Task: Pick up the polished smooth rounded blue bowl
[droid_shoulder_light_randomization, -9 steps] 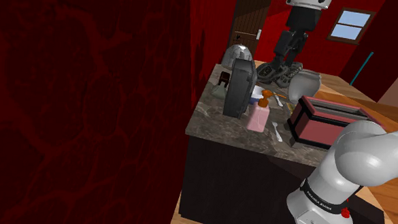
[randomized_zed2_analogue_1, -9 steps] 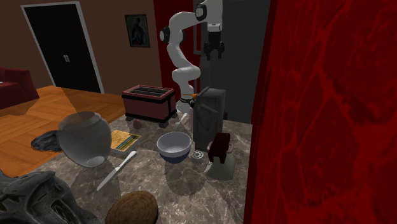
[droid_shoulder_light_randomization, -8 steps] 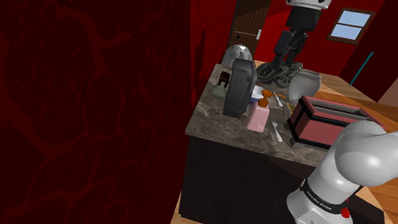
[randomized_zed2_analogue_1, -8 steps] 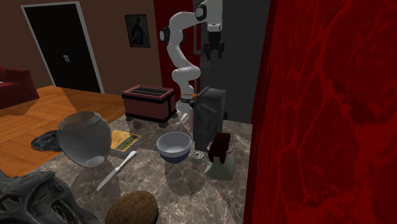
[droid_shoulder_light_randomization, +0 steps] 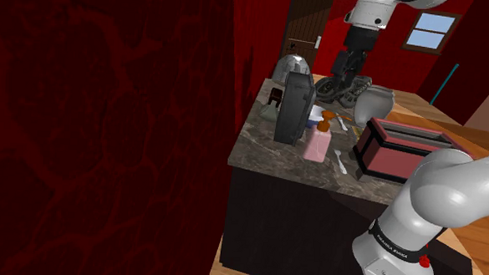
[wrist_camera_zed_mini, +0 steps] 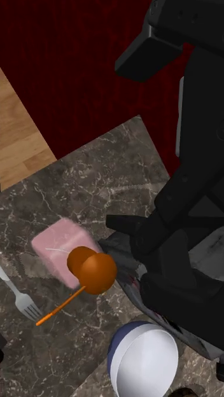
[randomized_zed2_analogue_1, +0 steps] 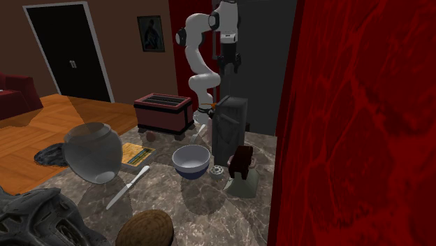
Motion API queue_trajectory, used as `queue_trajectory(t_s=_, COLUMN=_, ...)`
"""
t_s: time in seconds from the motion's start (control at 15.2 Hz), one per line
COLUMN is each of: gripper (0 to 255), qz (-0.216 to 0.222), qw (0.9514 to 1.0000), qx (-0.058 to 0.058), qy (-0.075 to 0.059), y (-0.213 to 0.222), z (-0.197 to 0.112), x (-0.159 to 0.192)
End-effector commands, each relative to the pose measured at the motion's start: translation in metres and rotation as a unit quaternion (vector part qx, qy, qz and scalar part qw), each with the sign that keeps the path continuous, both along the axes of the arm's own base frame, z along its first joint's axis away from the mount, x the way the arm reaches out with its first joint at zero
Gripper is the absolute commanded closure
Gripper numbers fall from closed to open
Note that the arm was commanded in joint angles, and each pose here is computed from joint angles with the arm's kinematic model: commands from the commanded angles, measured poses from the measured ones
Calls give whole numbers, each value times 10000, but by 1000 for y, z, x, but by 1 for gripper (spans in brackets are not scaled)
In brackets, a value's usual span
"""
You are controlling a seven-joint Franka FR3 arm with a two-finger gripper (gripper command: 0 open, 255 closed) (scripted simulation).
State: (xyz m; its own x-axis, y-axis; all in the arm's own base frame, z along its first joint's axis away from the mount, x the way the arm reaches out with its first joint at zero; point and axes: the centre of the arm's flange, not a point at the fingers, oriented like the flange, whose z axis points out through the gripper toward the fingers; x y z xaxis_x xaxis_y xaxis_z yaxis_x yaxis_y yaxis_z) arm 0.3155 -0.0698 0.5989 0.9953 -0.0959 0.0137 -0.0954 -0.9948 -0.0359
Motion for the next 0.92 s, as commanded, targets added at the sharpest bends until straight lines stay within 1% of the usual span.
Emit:
queue_trajectory(t_s=0.0, gripper=0, qz=-8, qw=10000, qx=14, qy=5, y=-25, z=-10, x=11)
queue_trajectory(t_s=0.86, gripper=0, qz=-80, qw=9999, qx=127, qy=63, y=-174, z=-83, x=69)
